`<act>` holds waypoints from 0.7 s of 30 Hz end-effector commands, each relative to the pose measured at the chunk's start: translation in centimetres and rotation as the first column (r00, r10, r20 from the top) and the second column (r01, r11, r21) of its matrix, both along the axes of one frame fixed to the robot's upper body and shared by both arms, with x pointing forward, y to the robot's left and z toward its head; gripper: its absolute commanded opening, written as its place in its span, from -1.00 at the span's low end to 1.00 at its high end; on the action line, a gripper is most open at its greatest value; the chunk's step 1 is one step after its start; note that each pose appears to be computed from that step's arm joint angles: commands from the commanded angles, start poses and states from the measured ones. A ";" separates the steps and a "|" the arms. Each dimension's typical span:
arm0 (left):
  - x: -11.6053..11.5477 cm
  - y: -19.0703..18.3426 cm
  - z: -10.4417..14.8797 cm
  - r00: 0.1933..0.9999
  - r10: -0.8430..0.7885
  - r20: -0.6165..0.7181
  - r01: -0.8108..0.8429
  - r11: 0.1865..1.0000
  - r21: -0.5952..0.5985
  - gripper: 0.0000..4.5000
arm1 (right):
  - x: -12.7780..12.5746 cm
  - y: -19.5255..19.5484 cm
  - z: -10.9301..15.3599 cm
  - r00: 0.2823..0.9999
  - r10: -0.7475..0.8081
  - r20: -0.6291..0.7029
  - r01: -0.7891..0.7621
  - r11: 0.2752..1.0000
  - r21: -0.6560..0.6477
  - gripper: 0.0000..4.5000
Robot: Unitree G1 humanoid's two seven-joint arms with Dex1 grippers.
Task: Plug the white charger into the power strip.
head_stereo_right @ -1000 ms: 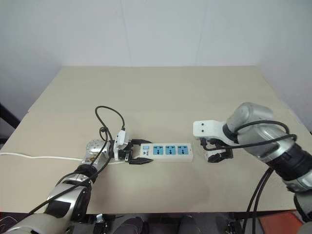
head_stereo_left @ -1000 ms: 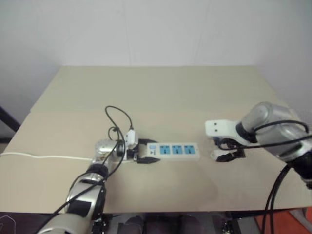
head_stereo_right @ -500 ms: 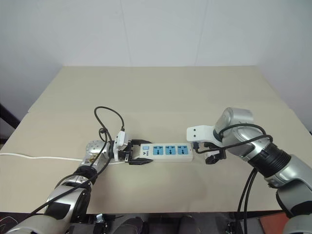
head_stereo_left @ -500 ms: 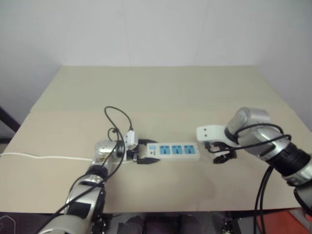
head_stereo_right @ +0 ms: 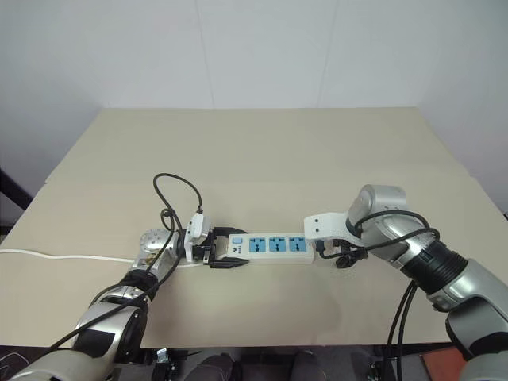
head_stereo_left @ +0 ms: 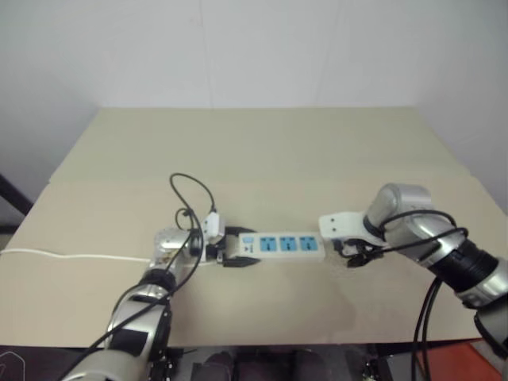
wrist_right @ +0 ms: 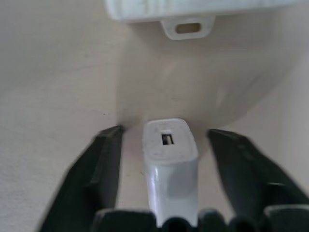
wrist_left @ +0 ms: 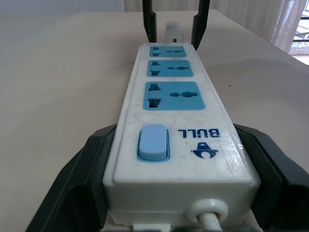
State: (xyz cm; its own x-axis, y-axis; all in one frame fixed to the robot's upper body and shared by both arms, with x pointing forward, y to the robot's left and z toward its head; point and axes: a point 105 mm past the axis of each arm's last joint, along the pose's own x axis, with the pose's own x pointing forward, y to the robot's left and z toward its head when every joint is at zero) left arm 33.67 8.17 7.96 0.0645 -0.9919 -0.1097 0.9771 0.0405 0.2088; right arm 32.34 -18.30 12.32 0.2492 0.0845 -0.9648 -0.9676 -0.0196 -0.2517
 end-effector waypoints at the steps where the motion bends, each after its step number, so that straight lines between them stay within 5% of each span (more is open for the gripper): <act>1: -0.8 -0.1 -1.6 0.999 -0.023 -0.046 0.025 0.998 0.050 0.46 | 0.2 0.4 0.9 0.999 0.032 0.035 -0.034 0.999 0.032 -0.22; 3: -0.8 -0.1 -1.7 0.999 -0.024 -0.047 0.026 0.998 0.052 0.46 | 0.2 0.4 1.0 0.998 0.040 0.040 -0.041 0.999 0.025 -0.48; 12: -0.8 -0.1 -1.7 0.999 -0.027 -0.044 0.030 0.998 0.060 0.46 | 0.7 0.2 2.4 0.992 0.057 0.114 -0.055 0.998 -0.022 -0.49; 16: -0.8 0.0 -1.6 0.999 -0.032 -0.039 0.034 0.997 0.065 0.46 | 1.6 3.5 6.1 0.978 0.000 0.207 -0.057 0.961 0.272 -0.49; 21: -0.9 0.1 -1.6 0.999 -0.037 -0.038 0.040 0.997 0.071 0.46 | 1.9 6.9 10.5 0.964 -0.042 0.262 -0.157 0.704 0.692 -0.49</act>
